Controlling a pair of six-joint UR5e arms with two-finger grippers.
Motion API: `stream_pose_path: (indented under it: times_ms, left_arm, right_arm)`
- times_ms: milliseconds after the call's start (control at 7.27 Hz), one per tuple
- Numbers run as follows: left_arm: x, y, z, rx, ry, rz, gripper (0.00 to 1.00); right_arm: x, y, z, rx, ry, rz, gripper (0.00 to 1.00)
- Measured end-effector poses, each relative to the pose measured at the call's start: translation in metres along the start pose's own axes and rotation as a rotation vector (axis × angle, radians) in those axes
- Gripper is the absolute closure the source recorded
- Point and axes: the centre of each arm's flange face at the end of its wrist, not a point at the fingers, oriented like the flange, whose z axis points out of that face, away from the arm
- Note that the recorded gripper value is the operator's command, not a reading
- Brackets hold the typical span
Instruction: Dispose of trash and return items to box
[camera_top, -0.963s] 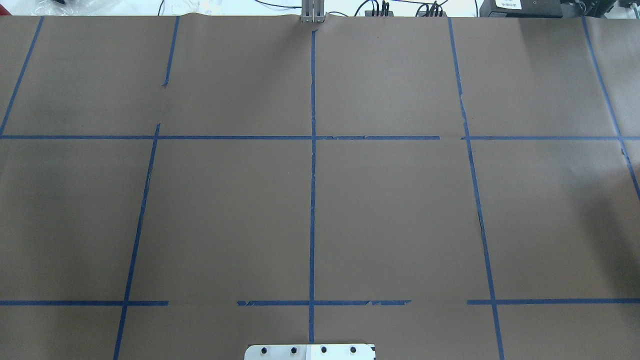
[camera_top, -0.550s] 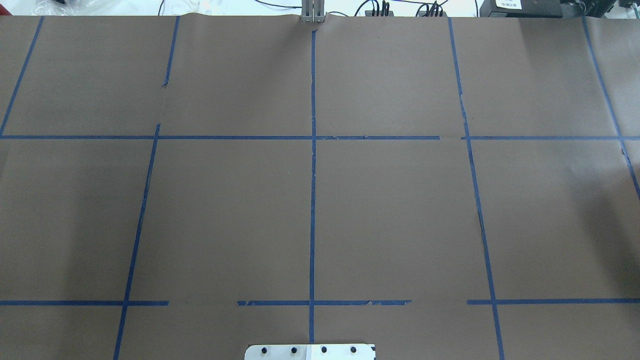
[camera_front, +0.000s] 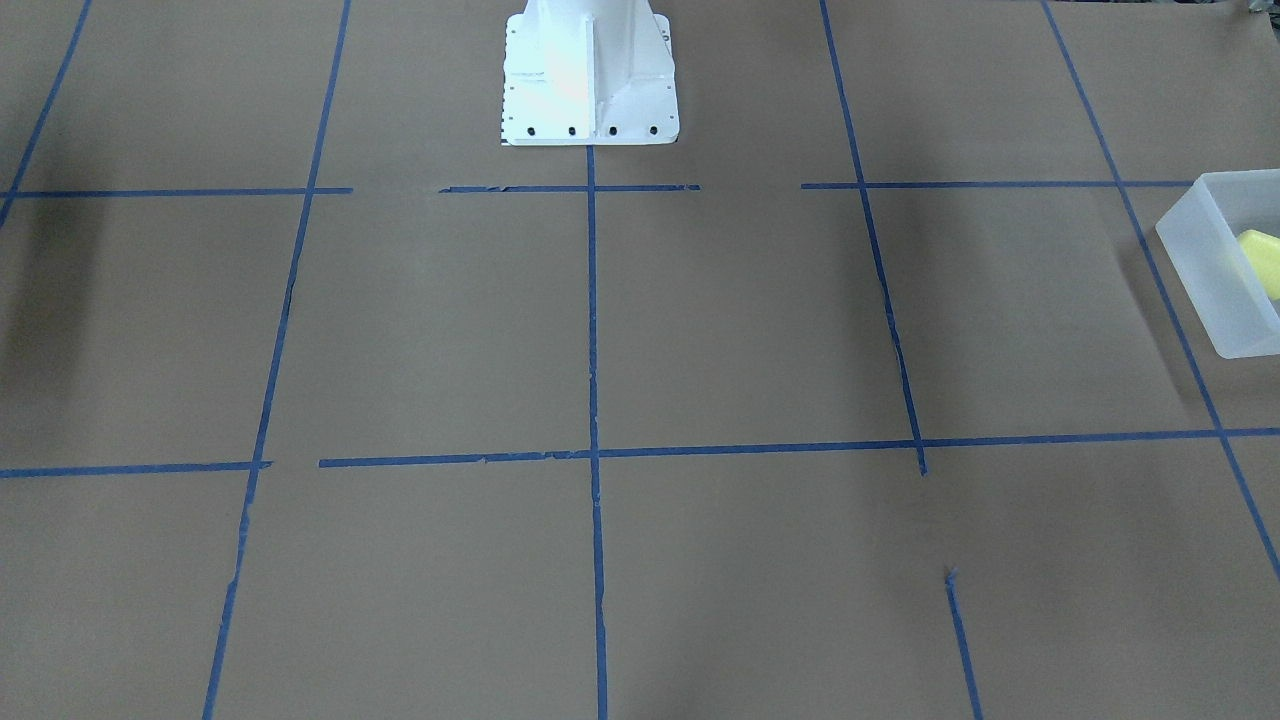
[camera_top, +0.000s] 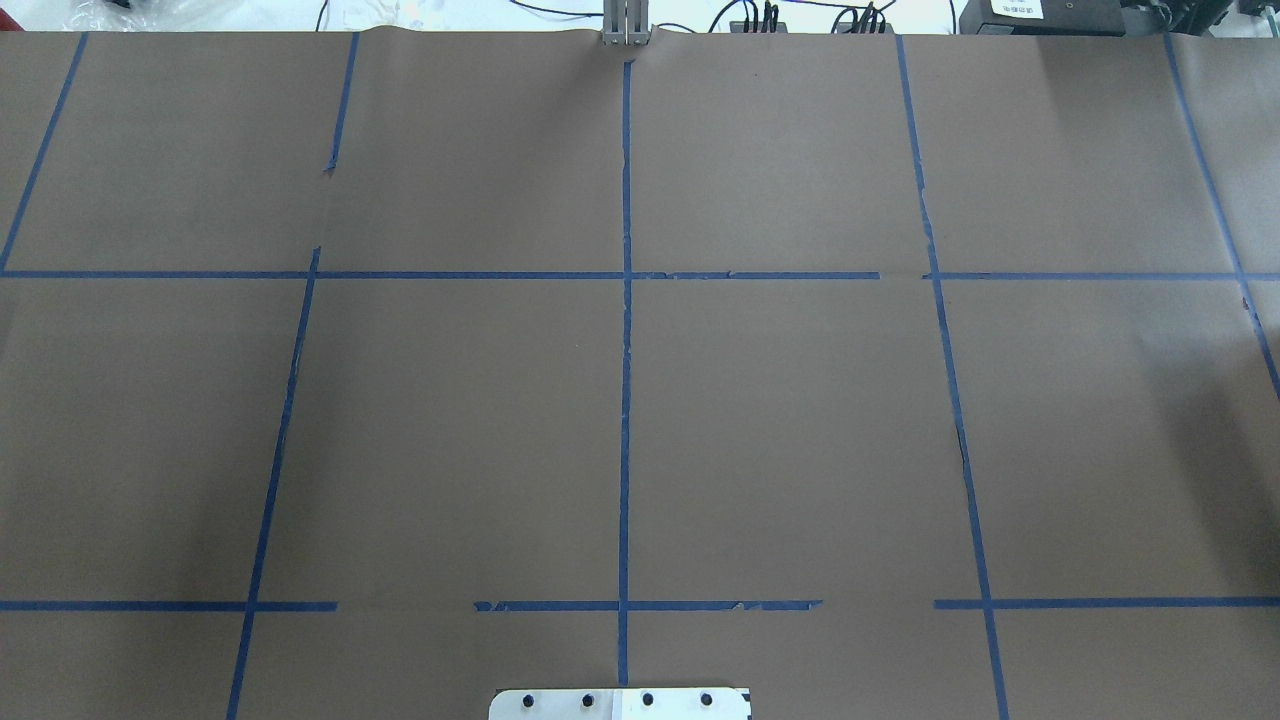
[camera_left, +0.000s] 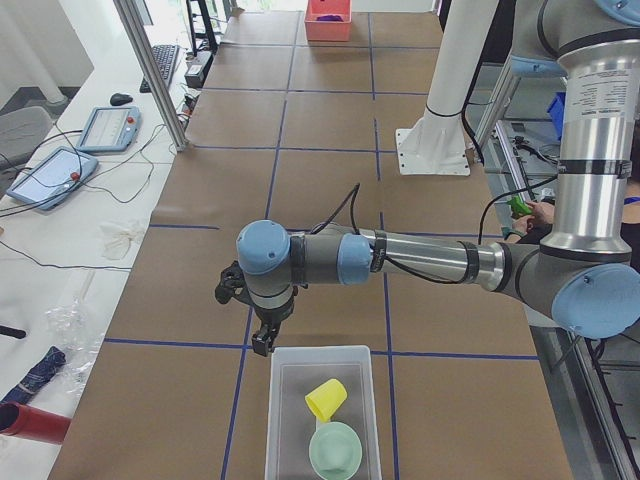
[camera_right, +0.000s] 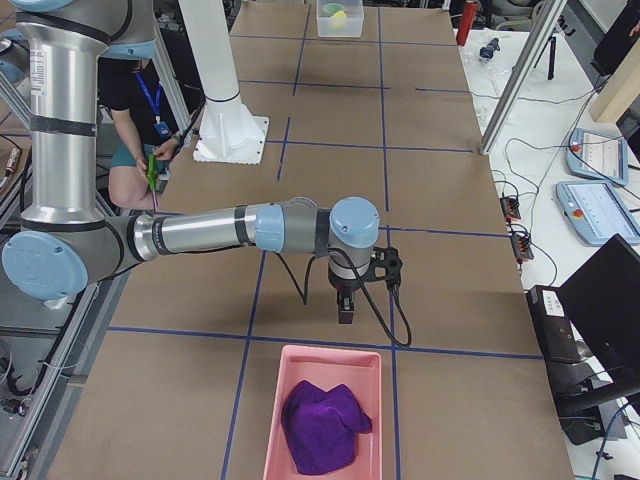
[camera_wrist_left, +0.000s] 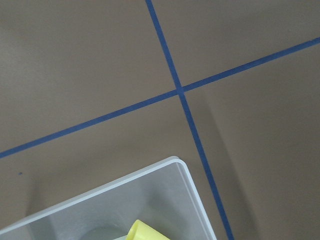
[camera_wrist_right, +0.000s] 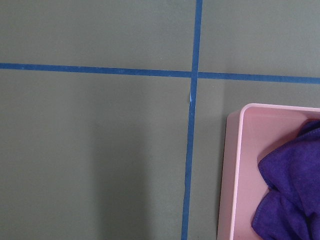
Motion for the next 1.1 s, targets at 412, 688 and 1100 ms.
stream_pose_path:
  times_ms: [412, 688, 1100]
  left_arm:
    - [-0.002, 0.022, 0.014, 0.064, -0.014, 0.079, 0.0]
    - [-0.01, 0.029, 0.025, 0.05, -0.008, 0.053, 0.0]
    - [-0.012, 0.03, 0.027, 0.024, 0.002, -0.076, 0.0]
  right_arm:
    - [0.004, 0.007, 0.004, -0.005, 0.005, 0.004, 0.0]
    - [0.004, 0.008, 0.005, -0.005, 0.001, 0.006, 0.0]
    - [0.004, 0.007, 0.004, -0.005, -0.002, 0.006, 0.0]
